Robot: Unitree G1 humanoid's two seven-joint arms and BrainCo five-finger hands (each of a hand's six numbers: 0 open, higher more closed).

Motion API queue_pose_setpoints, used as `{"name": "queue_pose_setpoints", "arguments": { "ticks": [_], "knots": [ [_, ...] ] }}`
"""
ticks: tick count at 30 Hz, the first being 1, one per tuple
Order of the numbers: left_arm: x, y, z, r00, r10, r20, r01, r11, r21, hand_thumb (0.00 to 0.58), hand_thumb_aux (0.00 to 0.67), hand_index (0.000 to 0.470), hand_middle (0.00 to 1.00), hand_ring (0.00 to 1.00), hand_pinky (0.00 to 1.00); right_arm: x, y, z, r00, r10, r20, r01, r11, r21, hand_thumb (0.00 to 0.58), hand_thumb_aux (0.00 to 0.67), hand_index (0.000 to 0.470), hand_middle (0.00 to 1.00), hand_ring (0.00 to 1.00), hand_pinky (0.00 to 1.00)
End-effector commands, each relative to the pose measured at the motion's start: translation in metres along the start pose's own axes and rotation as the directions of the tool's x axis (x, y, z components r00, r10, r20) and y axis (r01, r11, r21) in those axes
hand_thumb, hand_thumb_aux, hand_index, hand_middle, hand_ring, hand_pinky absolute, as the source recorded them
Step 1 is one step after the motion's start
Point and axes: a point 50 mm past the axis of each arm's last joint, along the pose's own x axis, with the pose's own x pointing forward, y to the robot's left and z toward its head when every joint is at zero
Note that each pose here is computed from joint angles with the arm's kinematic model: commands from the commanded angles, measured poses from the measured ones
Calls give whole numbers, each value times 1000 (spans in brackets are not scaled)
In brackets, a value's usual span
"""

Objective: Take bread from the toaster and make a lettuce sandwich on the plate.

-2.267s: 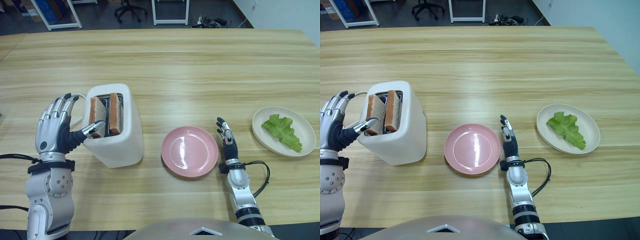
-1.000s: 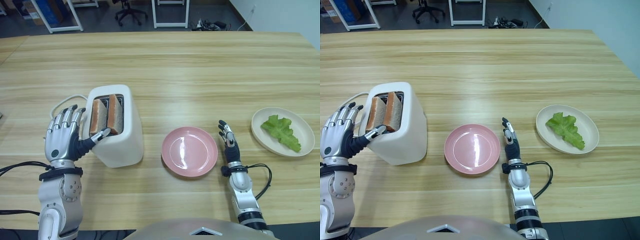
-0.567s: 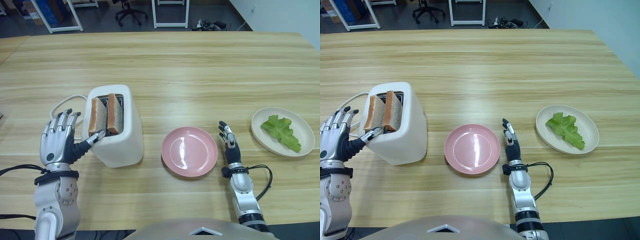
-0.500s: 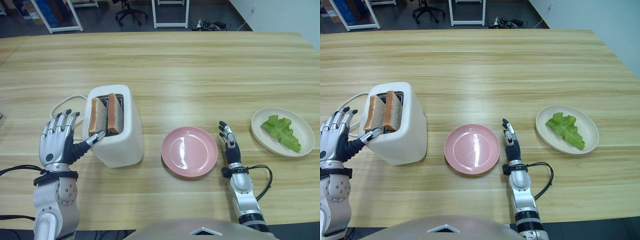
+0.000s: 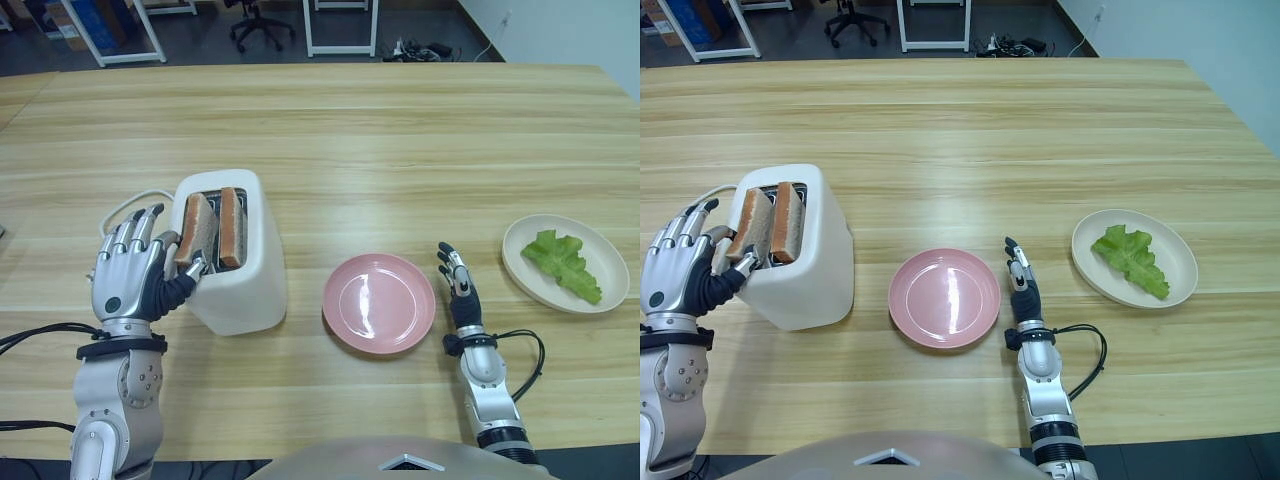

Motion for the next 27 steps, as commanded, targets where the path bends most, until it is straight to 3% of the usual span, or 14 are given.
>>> {"name": "queue_pose_setpoints", "arguments": {
  "ticks": [1,6,7,8,9,13,17,23,27],
  "knots": [
    [-4,-11,-5,998,-62,-30,63,998,17,580,670,470,0,0,0,-1,0,-2,1000,0,-15,0,1000,-6,0,0,0,0,0,0],
    [1,-8,-8,999,-14,-31,15,999,40,580,670,470,0,0,0,-1,0,-2,1000,2,-17,-2,1000,-6,0,0,0,0,0,0],
    [3,-6,-8,1000,8,-30,-7,999,43,580,670,470,220,220,220,-1,0,-2,1000,3,-18,-3,1000,-6,0,0,0,0,0,0],
    [5,-4,-9,999,28,-29,-27,999,45,580,670,470,820,820,820,-1,0,-2,1000,3,-19,-3,1000,-6,0,0,0,0,0,0],
    [7,-2,-9,999,39,-30,-38,998,44,580,670,470,1000,1000,1000,-1,1,-3,1000,4,-20,-4,1000,-6,0,0,0,0,0,0],
    [18,16,-5,986,166,-1,-166,986,30,580,670,470,1000,1000,1000,-1,2,-4,1000,7,-25,-7,1000,-5,0,0,0,0,0,0],
    [29,55,2,907,418,54,-420,907,20,580,670,470,1000,1000,1000,-1,4,-4,1000,10,-29,-10,1000,-1,0,0,0,0,0,0],
    [30,98,16,694,712,103,-710,702,-63,580,670,470,1000,1000,1000,1,5,-5,999,12,-31,-12,1000,1,0,0,0,0,0,0],
    [23,127,41,500,855,139,-798,517,-310,580,670,470,1000,1000,1000,3,6,-5,999,9,-30,-9,1000,3,0,0,0,0,0,0]
  ]
}}
